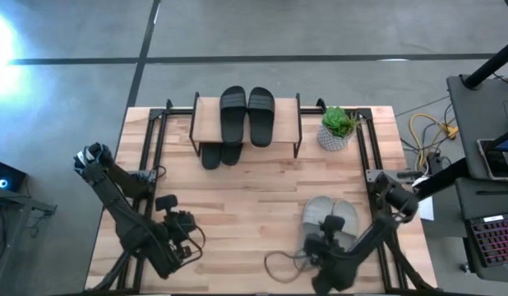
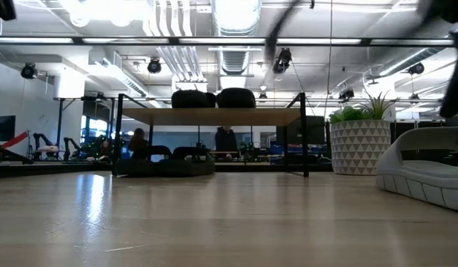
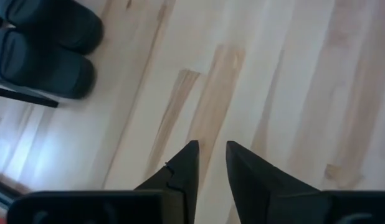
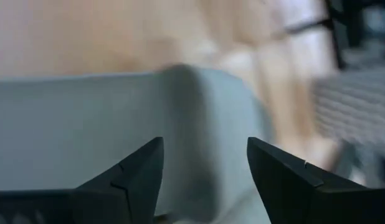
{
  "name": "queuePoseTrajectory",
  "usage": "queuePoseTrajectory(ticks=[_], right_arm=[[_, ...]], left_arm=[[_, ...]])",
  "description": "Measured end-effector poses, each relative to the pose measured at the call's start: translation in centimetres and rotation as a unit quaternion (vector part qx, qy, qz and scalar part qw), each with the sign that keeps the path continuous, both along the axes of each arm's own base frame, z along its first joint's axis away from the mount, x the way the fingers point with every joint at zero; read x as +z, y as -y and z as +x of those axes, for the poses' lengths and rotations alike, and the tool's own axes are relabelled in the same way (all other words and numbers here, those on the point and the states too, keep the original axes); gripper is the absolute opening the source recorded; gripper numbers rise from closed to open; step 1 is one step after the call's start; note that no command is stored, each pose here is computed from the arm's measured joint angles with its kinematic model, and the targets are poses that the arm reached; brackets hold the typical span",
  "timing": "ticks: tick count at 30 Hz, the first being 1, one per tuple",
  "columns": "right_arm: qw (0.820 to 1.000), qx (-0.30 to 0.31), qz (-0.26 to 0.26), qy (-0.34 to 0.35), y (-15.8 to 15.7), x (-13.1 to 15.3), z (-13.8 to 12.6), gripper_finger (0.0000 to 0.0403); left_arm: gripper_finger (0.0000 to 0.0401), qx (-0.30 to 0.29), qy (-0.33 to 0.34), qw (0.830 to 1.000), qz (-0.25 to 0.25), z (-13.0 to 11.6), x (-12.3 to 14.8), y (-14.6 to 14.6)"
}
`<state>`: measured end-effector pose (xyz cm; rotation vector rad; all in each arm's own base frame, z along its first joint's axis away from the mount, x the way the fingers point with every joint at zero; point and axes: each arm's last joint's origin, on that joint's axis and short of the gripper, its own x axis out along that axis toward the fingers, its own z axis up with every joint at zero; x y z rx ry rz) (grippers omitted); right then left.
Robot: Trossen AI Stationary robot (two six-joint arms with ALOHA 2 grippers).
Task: Pick and place slides into the shelf
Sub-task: Put the gray slide under the shelf
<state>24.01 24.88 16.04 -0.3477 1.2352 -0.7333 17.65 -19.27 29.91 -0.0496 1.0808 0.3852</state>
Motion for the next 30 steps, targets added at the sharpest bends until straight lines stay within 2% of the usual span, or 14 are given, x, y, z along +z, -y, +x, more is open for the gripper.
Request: queuePoseTrajectory(ticks=[2, 4, 7, 11, 14, 16, 18, 22, 23, 27, 30], right_arm=[[0.999, -0.043, -0.029, -0.01, 1.0, -0.1, 0.2, 0.0225], [0.997, -0.068, -0.032, -0.008, 1.6, -0.3, 0.5, 0.0226], [0.996, -0.082, -0.029, -0.02, 2.7, -1.1, 0.7, 0.0226], [0.993, -0.093, -0.053, -0.053, 4.9, -1.9, 1.0, 0.0218], [0.99, -0.097, -0.064, -0.086, 6.9, -2.3, 0.9, 0.0202], [0.99, -0.095, -0.05, -0.091, 8.0, -2.2, 1.0, 0.0181], [0.992, -0.078, -0.038, -0.086, 9.1, -1.9, 1.1, 0.0146], [0.997, -0.033, -0.025, -0.068, 11.1, -1.0, 1.7, 0.0039], [0.998, -0.025, -0.016, -0.06, 11.6, -0.7, 2.0, 0.0025], [0.999, 0.04, -0.004, -0.021, 13.1, 0.3, 3.7, 0.0012], [0.991, 0.129, -0.014, -0.01, 13.4, 1.0, 6.0, 0.0011]], left_arm=[[0.0065, -0.007, 0.003, 1.0, -0.007, -0.5, 0.3, -0.1], [0.0065, -0.01, 0.008, 1.0, -0.01, -0.9, 0.6, -0.2], [0.0065, -0.012, 0.013, 1.0, -0.006, -1.3, 0.8, -0.6], [0.0065, -0.013, 0.009, 1.0, -0.001, -1.8, 0.5, -1.2], [0.0065, -0.004, 0.01, 1.0, -0.002, -2.3, 0.2, -1.7], [0.0065, 0.004, 0.012, 1.0, -0.003, -2.5, 0.0, -2.1], [0.0065, 0.014, 0.017, 1.0, -0.005, -2.9, -0.1, -2.6], [0.0065, 0.02, 0.028, 0.999, -0.007, -3.6, -0.2, -3.6], [0.0065, 0.021, 0.03, 0.999, -0.009, -3.8, -0.2, -3.9], [0.0065, 0.04, 0.038, 0.998, -0.021, -4.7, -0.4, -5.0], [0.0065, 0.062, 0.049, 0.996, -0.032, -5.4, -0.8, -6.0]])
